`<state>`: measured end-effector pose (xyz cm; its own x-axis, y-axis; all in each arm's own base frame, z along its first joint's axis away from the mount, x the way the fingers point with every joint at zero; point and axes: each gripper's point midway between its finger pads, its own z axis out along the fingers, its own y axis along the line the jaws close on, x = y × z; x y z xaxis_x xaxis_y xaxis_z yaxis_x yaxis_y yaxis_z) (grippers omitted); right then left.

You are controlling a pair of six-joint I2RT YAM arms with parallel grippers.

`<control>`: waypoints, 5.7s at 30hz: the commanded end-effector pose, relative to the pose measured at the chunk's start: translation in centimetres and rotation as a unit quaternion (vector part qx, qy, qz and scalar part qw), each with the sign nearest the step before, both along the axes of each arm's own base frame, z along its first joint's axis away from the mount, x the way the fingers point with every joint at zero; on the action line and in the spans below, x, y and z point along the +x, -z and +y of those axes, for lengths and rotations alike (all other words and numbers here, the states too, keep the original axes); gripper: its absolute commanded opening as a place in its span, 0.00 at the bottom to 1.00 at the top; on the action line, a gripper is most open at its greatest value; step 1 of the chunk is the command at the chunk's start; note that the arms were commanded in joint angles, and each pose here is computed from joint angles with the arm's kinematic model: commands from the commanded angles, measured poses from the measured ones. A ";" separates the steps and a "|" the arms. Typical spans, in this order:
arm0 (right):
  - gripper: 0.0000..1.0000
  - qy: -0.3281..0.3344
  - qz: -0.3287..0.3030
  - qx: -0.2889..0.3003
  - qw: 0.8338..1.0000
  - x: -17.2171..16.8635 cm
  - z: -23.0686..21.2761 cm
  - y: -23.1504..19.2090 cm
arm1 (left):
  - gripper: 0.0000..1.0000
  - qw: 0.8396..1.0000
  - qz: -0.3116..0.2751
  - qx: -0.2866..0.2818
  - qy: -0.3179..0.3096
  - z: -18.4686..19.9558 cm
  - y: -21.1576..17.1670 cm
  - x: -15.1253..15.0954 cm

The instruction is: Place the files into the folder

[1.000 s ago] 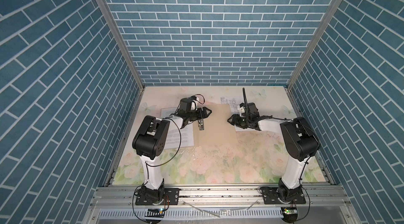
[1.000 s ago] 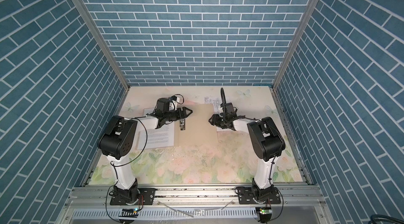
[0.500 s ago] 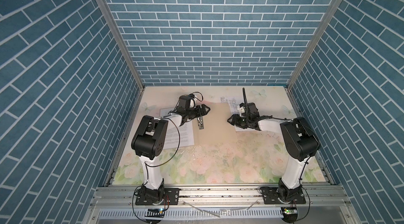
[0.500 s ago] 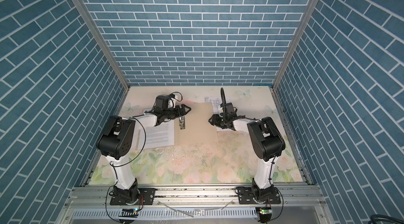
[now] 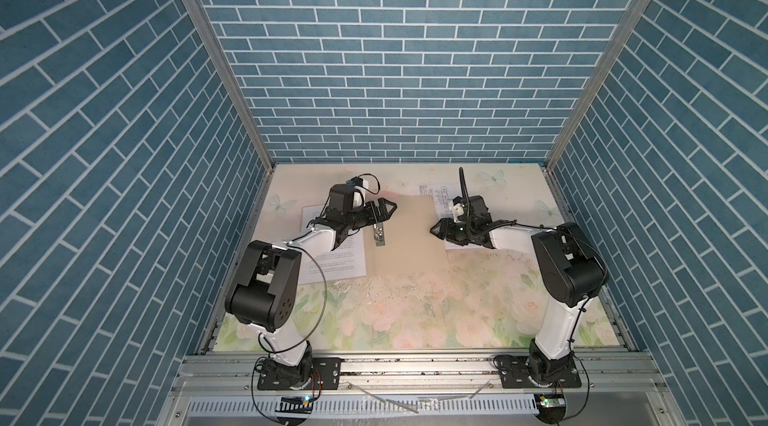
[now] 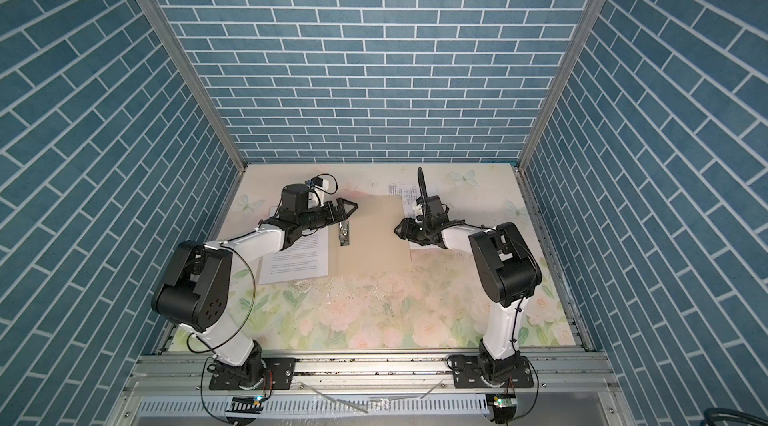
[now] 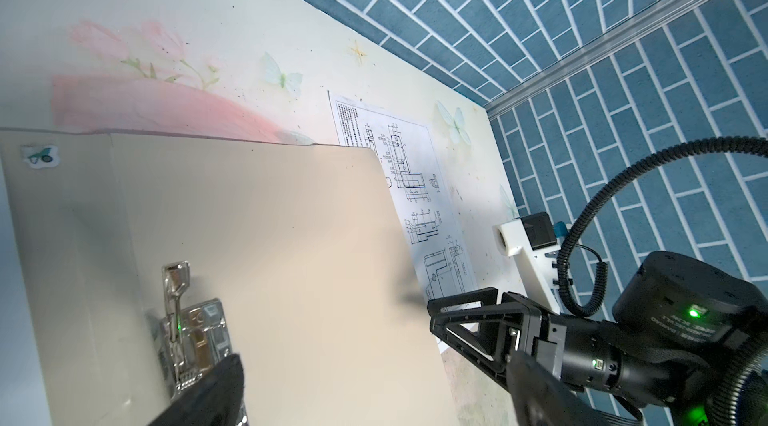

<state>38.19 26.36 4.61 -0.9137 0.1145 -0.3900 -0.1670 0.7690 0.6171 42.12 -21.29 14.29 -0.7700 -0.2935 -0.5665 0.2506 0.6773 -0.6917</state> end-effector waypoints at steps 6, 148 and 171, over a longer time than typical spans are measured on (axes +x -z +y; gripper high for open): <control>0.56 -0.019 0.006 0.026 0.999 -0.1 2.8 -1.3 | 1.00 1.000 -0.007 0.026 -0.016 1.5 -0.2 -1.5; 0.72 0.187 -0.018 -0.126 0.974 2.6 -15.7 -0.7 | 0.92 0.956 0.122 0.224 0.148 -14.7 12.3 2.5; 0.72 0.159 -0.001 -0.105 0.982 5.9 -15.3 0.4 | 0.91 0.954 0.158 0.204 0.154 -15.3 13.9 0.1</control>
